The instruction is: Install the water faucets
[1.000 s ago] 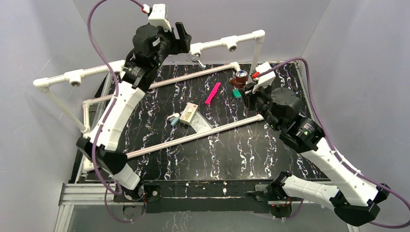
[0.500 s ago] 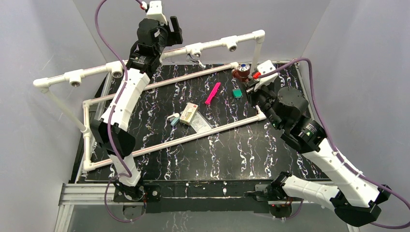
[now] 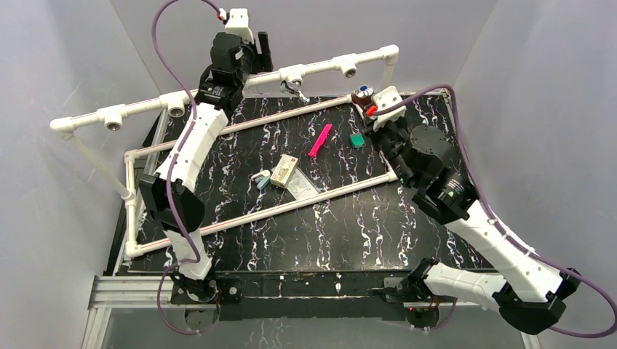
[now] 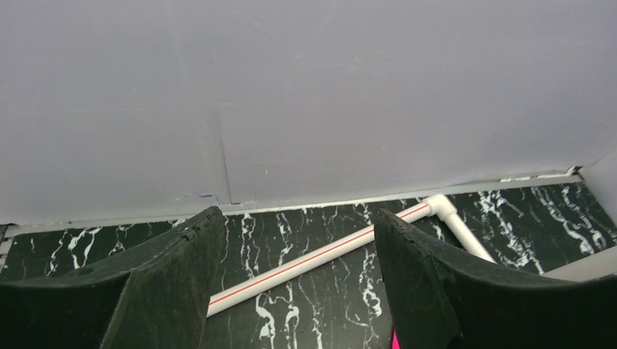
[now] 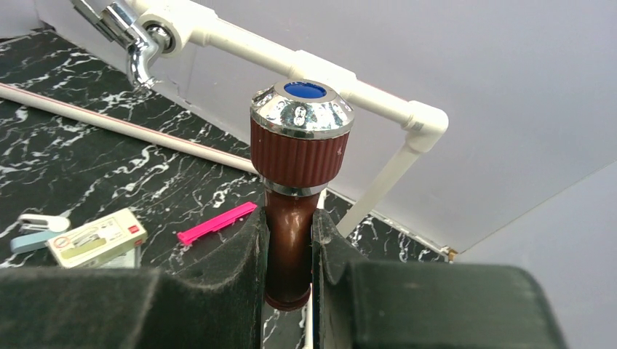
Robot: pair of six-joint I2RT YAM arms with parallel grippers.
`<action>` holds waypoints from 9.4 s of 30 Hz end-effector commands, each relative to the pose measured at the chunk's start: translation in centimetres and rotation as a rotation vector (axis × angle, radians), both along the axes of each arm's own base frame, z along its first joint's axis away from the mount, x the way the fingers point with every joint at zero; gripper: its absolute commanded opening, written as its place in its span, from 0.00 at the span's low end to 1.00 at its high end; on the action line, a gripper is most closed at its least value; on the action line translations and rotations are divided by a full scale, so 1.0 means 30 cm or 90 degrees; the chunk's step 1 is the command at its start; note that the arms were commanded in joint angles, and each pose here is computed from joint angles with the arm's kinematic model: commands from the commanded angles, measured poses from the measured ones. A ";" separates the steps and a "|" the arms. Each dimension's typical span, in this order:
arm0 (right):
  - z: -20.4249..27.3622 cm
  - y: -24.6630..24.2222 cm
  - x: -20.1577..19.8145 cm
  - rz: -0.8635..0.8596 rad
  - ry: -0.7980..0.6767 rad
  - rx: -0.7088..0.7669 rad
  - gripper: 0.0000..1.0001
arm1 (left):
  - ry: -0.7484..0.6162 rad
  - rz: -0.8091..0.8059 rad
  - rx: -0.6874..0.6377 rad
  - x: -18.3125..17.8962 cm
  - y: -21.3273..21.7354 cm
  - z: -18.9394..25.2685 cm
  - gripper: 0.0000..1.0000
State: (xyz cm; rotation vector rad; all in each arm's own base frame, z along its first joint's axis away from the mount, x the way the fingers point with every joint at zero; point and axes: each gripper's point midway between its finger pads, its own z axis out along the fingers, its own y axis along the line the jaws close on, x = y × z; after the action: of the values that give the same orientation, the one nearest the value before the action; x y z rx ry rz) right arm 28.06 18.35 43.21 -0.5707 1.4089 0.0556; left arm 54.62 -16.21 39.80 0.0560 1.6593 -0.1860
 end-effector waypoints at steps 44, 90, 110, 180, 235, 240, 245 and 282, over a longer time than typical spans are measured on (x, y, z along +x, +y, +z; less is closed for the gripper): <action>-0.006 0.011 0.283 -0.019 -0.149 0.059 0.01 | 0.074 0.039 0.077 -0.070 0.081 -0.212 0.73; -0.085 0.055 0.337 0.007 -0.193 -0.012 0.01 | 0.082 0.036 0.076 -0.064 0.076 -0.233 0.73; -0.191 0.117 0.360 0.024 -0.187 -0.057 0.01 | 0.091 0.032 0.067 -0.060 0.066 -0.253 0.73; 0.076 -0.040 0.376 -0.058 -0.005 0.577 0.01 | 0.113 0.030 0.070 -0.085 0.072 -0.302 0.73; -0.027 -0.098 0.434 -0.025 0.323 1.152 0.01 | 0.127 0.018 0.051 -0.105 0.059 -0.304 0.74; 0.019 -0.099 0.439 -0.011 0.270 1.066 0.15 | 0.129 0.015 0.045 -0.099 0.051 -0.313 0.74; 0.040 -0.101 0.455 -0.004 0.230 1.022 0.28 | 0.129 0.016 0.046 -0.099 0.054 -0.313 0.74; -0.060 -0.006 0.545 0.031 0.278 0.980 0.01 | 0.139 0.016 0.065 -0.096 0.061 -0.355 0.74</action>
State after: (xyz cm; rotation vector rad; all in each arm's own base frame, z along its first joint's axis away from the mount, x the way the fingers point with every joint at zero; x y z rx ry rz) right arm 43.77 19.40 39.43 0.5774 1.4560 1.1243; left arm 53.86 -13.09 38.15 -0.0297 1.6013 -0.1235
